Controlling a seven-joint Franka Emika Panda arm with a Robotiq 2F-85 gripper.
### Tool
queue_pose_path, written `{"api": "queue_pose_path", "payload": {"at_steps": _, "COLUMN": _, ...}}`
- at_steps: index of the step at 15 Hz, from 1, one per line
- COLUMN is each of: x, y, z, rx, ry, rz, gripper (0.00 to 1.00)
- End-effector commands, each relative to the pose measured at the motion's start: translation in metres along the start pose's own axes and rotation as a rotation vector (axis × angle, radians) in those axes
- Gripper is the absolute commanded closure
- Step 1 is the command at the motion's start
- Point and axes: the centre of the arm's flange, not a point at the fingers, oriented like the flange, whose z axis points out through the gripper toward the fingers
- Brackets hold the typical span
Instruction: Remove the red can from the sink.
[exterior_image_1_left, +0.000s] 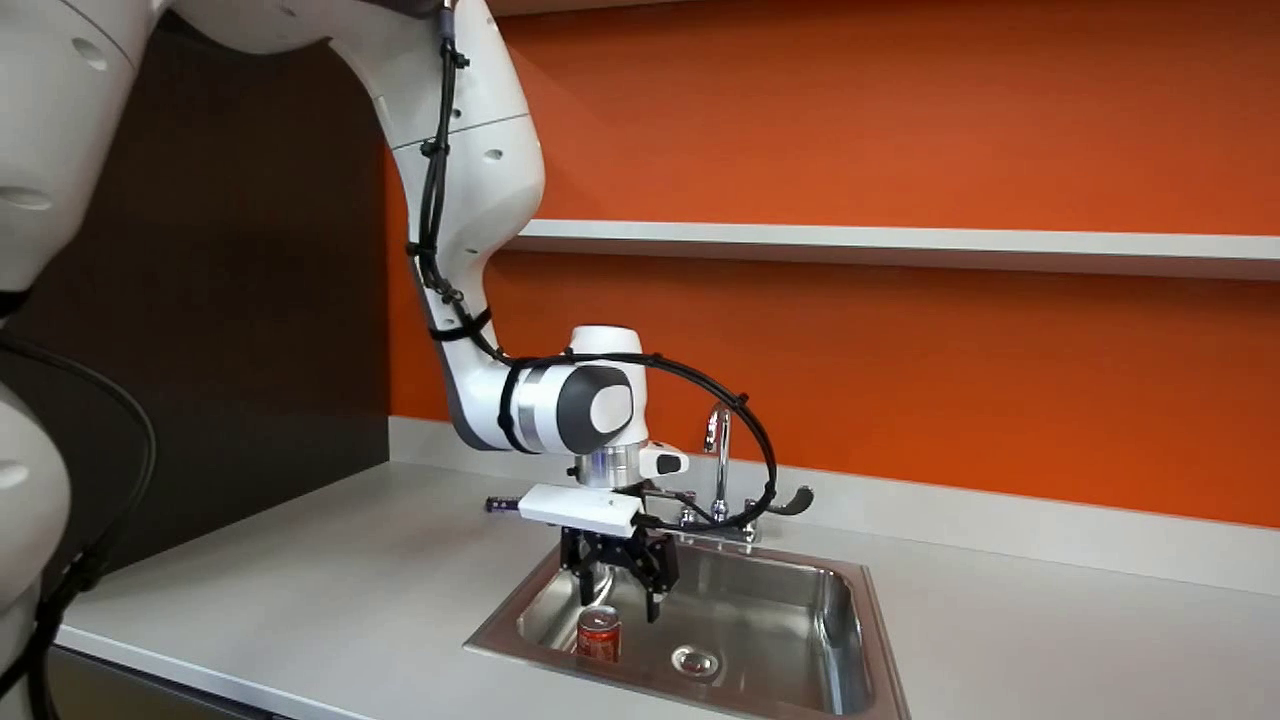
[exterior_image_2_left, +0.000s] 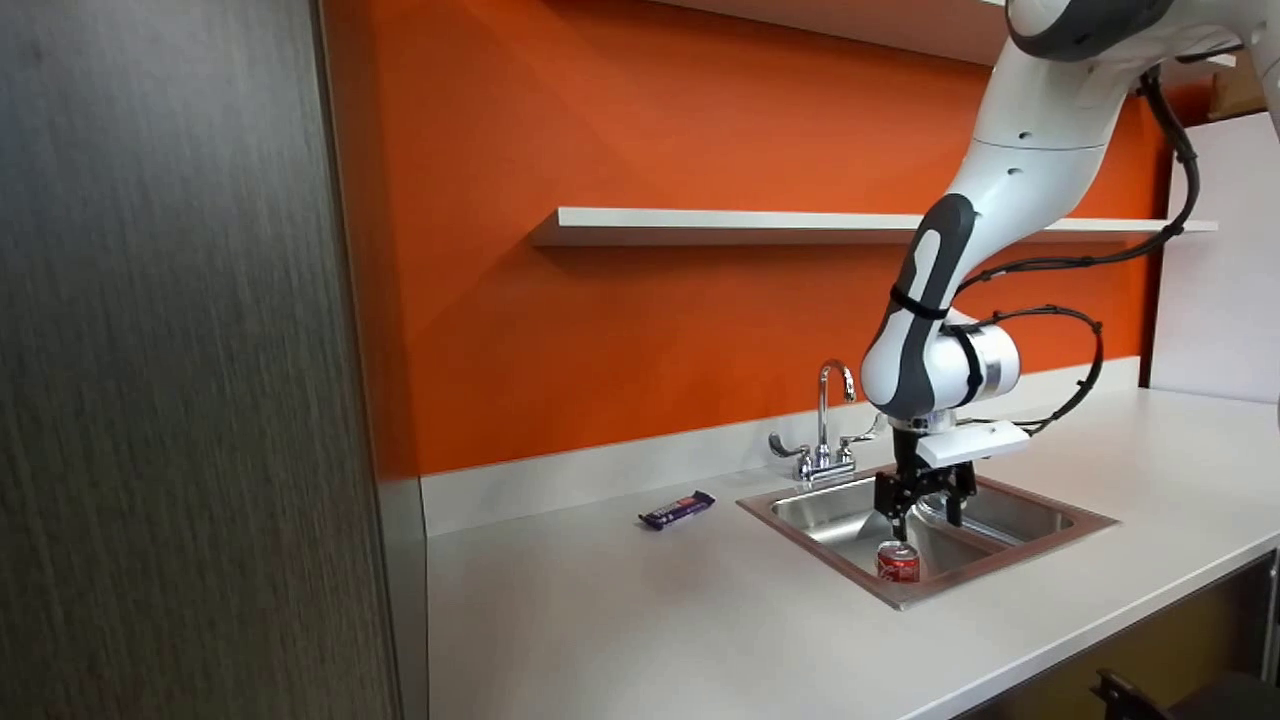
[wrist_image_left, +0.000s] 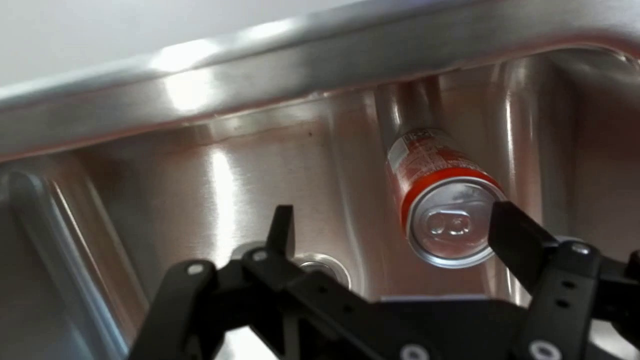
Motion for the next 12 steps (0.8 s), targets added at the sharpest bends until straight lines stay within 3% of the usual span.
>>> {"api": "queue_pose_path", "payload": {"at_steps": 1, "x": 0.023, "y": -0.020, "z": 0.002, "rx": 0.010, "ry": 0.009, "rz": -0.029, "gripper": 0.00}}
{"api": "queue_pose_path", "payload": {"at_steps": 6, "x": 0.025, "y": -0.043, "z": 0.011, "rx": 0.011, "ry": -0.017, "rz": -0.062, "gripper": 0.00}}
{"api": "queue_pose_path", "payload": {"at_steps": 12, "x": 0.021, "y": -0.044, "z": 0.016, "rx": 0.002, "ry": -0.038, "rz": -0.061, "gripper": 0.00}}
